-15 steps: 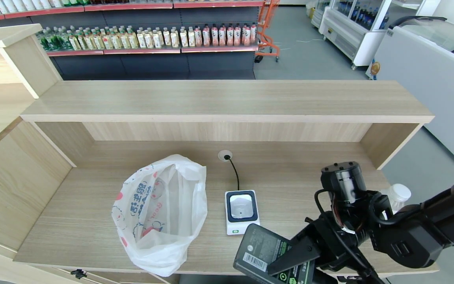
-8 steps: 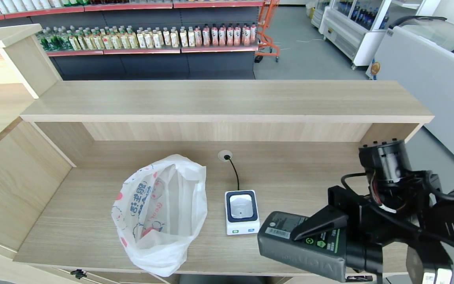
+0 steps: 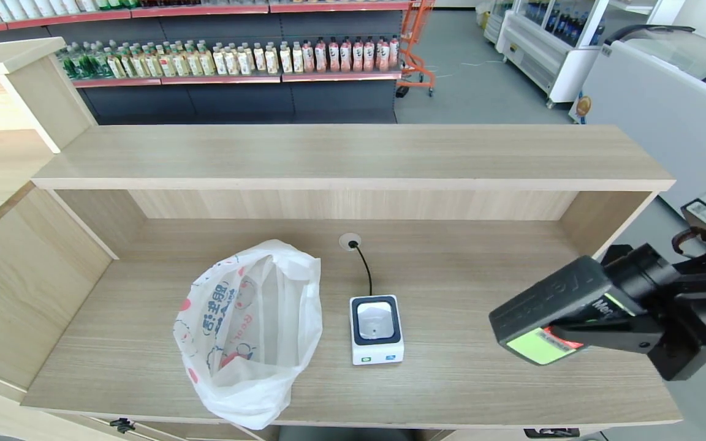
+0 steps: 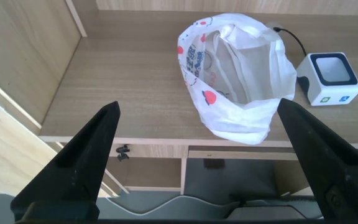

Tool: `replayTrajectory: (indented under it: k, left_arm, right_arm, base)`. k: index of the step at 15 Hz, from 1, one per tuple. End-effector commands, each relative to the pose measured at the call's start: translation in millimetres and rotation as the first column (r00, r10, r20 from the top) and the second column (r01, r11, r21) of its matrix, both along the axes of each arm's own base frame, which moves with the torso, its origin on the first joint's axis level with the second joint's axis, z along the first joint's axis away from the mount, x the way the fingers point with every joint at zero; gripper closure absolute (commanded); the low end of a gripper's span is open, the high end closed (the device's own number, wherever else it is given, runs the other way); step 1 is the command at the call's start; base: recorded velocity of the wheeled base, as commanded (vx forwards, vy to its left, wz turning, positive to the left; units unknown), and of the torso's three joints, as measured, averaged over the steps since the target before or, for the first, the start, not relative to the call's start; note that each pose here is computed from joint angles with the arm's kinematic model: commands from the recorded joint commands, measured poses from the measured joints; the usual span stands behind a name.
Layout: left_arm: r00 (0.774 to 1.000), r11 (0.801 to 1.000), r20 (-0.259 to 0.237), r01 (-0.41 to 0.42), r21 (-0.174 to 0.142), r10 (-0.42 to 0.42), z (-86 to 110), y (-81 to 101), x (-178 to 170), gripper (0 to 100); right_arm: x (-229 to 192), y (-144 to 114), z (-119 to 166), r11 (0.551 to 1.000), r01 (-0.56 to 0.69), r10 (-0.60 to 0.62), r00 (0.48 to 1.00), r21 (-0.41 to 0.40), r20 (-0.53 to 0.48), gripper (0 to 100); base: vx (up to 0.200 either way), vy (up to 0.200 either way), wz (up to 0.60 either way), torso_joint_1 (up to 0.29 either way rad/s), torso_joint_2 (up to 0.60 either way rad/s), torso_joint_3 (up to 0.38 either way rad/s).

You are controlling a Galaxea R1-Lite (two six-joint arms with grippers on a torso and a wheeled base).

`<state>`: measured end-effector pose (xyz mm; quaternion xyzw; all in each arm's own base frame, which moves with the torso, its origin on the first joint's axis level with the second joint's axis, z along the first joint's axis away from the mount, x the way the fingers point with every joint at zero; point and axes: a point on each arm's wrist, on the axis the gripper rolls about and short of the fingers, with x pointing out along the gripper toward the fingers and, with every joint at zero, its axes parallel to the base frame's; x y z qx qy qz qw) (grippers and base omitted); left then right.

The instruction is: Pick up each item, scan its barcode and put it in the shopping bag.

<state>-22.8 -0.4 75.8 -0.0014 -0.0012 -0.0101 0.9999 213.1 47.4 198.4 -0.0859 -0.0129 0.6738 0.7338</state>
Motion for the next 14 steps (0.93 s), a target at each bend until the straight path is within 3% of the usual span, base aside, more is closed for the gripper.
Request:
replayTrajectory:
  k: [1,2,3,5,6,8,11,14]
  left_arm:
    - [1.0,1.0,0.001,0.0,0.0,0.0,0.0,0.0,0.0,0]
    - [1.0,1.0,0.001,0.0,0.0,0.0,0.0,0.0,0.0,0]
    - [1.0,1.0,0.001,0.0,0.0,0.0,0.0,0.0,0.0,0]
    - [1.0,1.0,0.001,0.0,0.0,0.0,0.0,0.0,0.0,0]
    - [1.0,1.0,0.001,0.0,0.0,0.0,0.0,0.0,0.0,0]
    - [1.0,1.0,0.001,0.0,0.0,0.0,0.0,0.0,0.0,0]
    - [1.0,1.0,0.001,-0.002,0.0,0.002,0.0,0.0,0.0,0]
    - [1.0,1.0,0.001,0.0,0.0,0.0,0.0,0.0,0.0,0]
  right_arm:
    - [-25.1,-28.0,2.3,0.977,0.21,-0.181,0.892,0.026,-0.414,100]
    - [-27.4,-28.2,1.4,0.975,0.223,-0.179,0.85,0.029,-0.496,100]
    - [-30.5,-29.6,-1.3,0.964,0.265,-0.169,0.696,0.031,-0.698,100]
    - [-27.7,-29.7,-12.5,0.961,0.276,-0.173,0.66,0.022,-0.732,100]
    - [-13.1,-29.3,-23.6,0.932,0.361,-0.267,0.657,-0.016,-0.705,100]
    - [12.3,-23.5,-26.6,0.899,0.438,-0.339,0.67,-0.017,-0.66,100]
    - [29.0,-12.2,-28.2,0.85,0.525,-0.389,0.577,-0.039,-0.718,100]
    - [28.5,1.6,-38.9,0.833,0.546,-0.422,0.526,-0.087,-0.739,100]
  base:
    - [0.0,0.0,0.0,0.0,0.0,0.0]
    - [0.0,0.0,0.0,0.0,0.0,0.0]
    - [0.0,0.0,0.0,0.0,0.0,0.0]
    - [0.0,0.0,0.0,0.0,0.0,0.0]
    - [0.0,0.0,0.0,0.0,0.0,0.0]
    - [0.0,0.0,0.0,0.0,0.0,0.0]
    - [0.0,0.0,0.0,0.0,0.0,0.0]
    - [0.0,0.0,0.0,0.0,0.0,0.0]
